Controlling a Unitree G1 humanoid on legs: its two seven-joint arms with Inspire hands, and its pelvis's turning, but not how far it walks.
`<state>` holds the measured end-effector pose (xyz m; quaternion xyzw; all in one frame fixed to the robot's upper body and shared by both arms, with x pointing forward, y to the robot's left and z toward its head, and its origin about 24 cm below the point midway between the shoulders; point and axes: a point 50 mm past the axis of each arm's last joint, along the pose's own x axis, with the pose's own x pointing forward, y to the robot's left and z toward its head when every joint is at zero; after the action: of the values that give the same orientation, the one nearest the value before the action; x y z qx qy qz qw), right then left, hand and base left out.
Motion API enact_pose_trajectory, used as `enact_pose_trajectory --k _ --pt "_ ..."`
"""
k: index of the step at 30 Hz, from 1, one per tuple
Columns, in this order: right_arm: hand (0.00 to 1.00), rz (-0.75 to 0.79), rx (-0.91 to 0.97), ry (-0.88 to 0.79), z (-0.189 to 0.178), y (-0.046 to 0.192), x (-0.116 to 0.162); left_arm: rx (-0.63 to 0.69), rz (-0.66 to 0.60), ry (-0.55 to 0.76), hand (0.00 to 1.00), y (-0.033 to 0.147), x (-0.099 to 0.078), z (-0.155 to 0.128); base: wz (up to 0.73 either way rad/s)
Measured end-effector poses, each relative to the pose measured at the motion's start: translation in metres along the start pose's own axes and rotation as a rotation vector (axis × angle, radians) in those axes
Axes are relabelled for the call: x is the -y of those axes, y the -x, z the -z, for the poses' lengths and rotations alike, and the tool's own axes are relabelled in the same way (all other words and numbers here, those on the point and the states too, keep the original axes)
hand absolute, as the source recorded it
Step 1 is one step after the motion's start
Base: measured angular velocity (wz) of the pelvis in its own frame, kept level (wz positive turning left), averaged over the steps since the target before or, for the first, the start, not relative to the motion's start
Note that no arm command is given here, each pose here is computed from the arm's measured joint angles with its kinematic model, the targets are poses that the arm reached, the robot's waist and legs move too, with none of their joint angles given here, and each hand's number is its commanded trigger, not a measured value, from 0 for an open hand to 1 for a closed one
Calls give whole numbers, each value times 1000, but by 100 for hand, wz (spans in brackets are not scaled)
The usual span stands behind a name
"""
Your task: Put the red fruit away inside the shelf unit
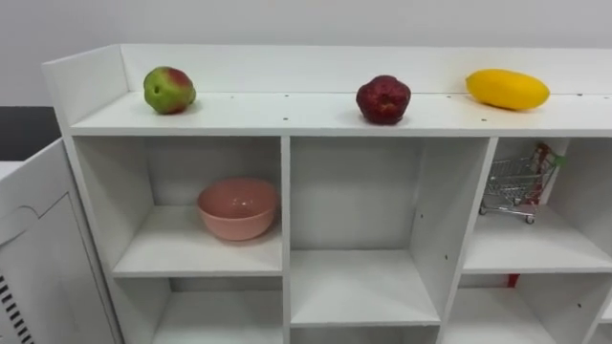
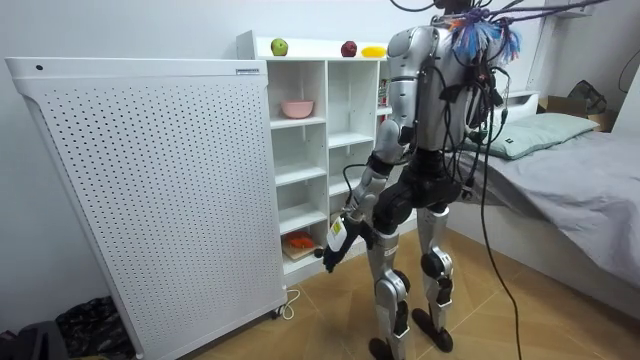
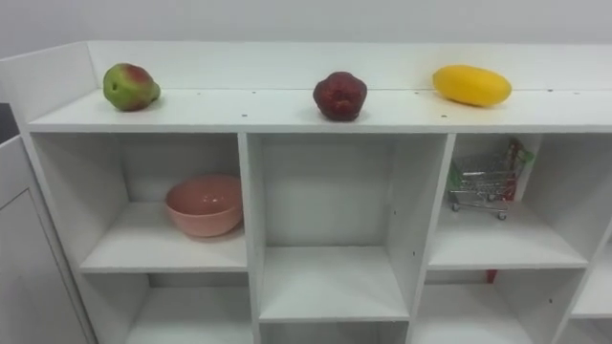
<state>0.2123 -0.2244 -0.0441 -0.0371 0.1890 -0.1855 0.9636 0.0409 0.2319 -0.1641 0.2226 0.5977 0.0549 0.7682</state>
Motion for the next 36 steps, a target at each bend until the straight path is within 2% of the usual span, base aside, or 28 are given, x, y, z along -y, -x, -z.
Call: enact_pose_trajectory --k 17,30,36 --pt "0 -7 729 -68 -179 7 -16 22 -5 24 0 -1 -5 1 -1" --pt "0 19 910 -141 -234 12 -23 -10 -7 7 0 0 -7 11 6" --pt "0 37 929 -161 -239 14 -23 5 -15 -2 0 -2 -11 5 2"
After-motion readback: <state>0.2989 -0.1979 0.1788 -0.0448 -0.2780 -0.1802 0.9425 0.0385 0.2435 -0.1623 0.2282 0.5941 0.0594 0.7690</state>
